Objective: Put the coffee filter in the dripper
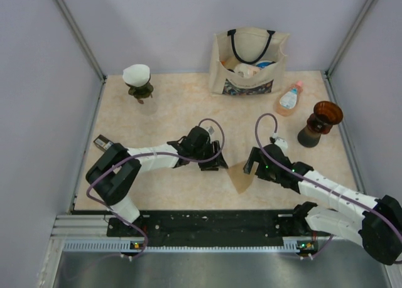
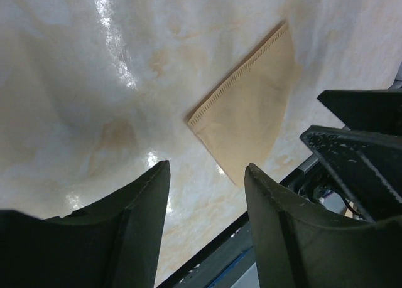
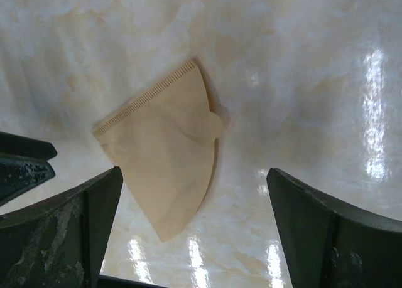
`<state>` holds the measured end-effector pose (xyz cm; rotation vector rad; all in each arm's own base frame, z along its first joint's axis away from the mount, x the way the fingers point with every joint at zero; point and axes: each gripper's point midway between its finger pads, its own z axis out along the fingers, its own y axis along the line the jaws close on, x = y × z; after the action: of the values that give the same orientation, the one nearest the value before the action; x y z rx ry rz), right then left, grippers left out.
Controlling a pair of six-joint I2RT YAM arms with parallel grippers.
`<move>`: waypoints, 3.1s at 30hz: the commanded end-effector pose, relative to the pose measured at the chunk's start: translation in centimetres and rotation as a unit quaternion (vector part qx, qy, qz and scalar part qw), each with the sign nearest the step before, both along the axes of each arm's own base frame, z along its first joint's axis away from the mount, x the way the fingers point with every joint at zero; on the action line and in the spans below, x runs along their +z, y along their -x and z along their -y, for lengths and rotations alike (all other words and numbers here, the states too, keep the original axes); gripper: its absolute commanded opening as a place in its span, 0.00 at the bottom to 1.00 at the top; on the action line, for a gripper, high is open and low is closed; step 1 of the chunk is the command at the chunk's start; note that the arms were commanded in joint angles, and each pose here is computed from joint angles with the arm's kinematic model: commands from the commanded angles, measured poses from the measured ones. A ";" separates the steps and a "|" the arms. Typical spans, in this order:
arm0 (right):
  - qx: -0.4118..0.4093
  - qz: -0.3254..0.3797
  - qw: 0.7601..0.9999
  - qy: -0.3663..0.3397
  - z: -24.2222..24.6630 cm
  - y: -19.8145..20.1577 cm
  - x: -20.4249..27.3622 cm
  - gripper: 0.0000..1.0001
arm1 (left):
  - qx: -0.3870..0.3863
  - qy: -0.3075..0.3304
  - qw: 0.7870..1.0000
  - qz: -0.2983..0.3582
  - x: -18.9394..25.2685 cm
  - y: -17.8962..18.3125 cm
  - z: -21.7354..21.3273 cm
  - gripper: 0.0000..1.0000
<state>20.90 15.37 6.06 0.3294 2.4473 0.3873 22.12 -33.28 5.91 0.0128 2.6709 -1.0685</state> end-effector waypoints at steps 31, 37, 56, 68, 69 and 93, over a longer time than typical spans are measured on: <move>-0.017 0.022 0.977 -0.210 -4.4 -0.4 0.4 0.92 | 0.018 0.010 0.999 -0.047 -4.3 0.9 3.2 0.30; -0.048 0.017 0.979 -0.198 -2.7 0.7 -0.8 0.92 | 0.033 -0.016 0.998 -0.054 -4.9 1.6 3.3 0.30; -0.070 0.040 0.982 -0.172 0.0 1.8 1.0 0.94 | 0.076 -0.056 0.994 -0.061 -5.7 1.4 2.7 0.28; -0.070 0.027 0.976 -0.202 -1.1 1.7 -1.0 0.93 | 0.090 -0.069 0.991 -0.073 -6.2 2.1 2.1 0.28; -0.069 0.028 0.975 -0.208 -1.3 1.7 -1.1 0.92 | 0.089 -0.067 0.991 -0.074 -6.1 2.2 2.1 0.28; -0.053 0.083 0.968 -0.230 -2.9 -1.0 1.8 0.86 | 0.083 -0.060 0.991 -0.088 -6.2 2.7 2.7 0.28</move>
<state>20.20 17.55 5.50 0.6130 2.2291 0.8620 21.26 -38.12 2.57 -0.2775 2.7185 -1.0511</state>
